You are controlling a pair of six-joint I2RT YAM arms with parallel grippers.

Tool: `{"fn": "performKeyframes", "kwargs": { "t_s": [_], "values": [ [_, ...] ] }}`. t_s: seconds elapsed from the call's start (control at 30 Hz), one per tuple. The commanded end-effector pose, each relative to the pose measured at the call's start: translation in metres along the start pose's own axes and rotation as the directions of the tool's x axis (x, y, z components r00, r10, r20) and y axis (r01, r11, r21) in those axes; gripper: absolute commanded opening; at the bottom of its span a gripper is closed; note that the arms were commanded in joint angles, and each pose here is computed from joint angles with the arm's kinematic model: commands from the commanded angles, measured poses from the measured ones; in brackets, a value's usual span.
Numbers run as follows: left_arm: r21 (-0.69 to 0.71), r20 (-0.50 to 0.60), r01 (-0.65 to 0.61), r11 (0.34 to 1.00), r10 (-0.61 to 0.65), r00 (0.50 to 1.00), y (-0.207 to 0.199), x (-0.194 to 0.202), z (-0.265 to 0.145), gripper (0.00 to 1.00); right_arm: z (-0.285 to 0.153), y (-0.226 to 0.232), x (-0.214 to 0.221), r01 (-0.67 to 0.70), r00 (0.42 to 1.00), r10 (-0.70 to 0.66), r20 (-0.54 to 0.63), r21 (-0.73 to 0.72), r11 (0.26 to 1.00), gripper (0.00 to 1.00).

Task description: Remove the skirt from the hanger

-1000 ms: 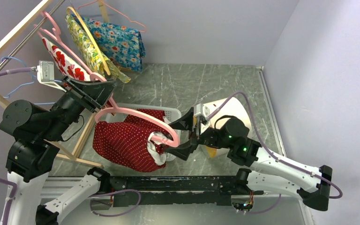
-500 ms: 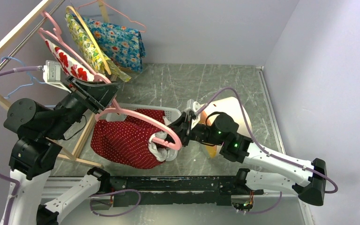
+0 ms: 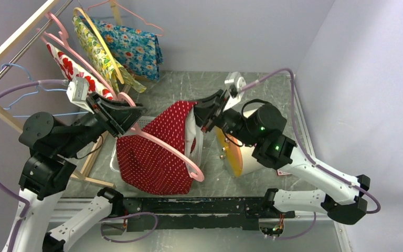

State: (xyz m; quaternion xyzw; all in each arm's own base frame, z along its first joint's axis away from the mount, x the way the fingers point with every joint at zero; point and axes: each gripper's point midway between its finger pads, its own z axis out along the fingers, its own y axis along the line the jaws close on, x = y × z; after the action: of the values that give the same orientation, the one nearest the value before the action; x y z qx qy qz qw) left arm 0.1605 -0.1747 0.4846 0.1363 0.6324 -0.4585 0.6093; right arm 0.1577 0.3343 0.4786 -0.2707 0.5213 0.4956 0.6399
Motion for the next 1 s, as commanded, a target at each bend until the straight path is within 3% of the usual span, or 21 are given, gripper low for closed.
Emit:
{"fn": "performKeyframes", "kwargs": {
  "t_s": [0.0,0.37,0.77,0.97],
  "values": [
    [0.09,0.011,-0.048,0.995,0.047,0.999,-0.016,0.007,-0.014,0.07,0.012,-0.035,-0.03,0.02,1.0,-0.024,0.016,0.217,0.976,0.0],
    [0.135,-0.024,-0.103,0.985,0.107,0.994,-0.027,0.018,-0.033,0.07,0.013,-0.045,-0.126,-0.003,0.971,-0.078,0.228,0.336,0.942,0.0],
    [0.068,-0.004,-0.123,0.99,0.124,0.992,-0.023,0.013,-0.048,0.07,-0.035,-0.104,-0.197,-0.042,0.907,-0.272,0.323,0.709,0.704,0.0],
    [0.037,0.032,-0.122,0.992,0.12,0.992,-0.025,0.003,-0.056,0.07,-0.046,-0.101,-0.202,-0.031,0.888,-0.305,0.345,0.706,0.708,0.0]
  ]
}}
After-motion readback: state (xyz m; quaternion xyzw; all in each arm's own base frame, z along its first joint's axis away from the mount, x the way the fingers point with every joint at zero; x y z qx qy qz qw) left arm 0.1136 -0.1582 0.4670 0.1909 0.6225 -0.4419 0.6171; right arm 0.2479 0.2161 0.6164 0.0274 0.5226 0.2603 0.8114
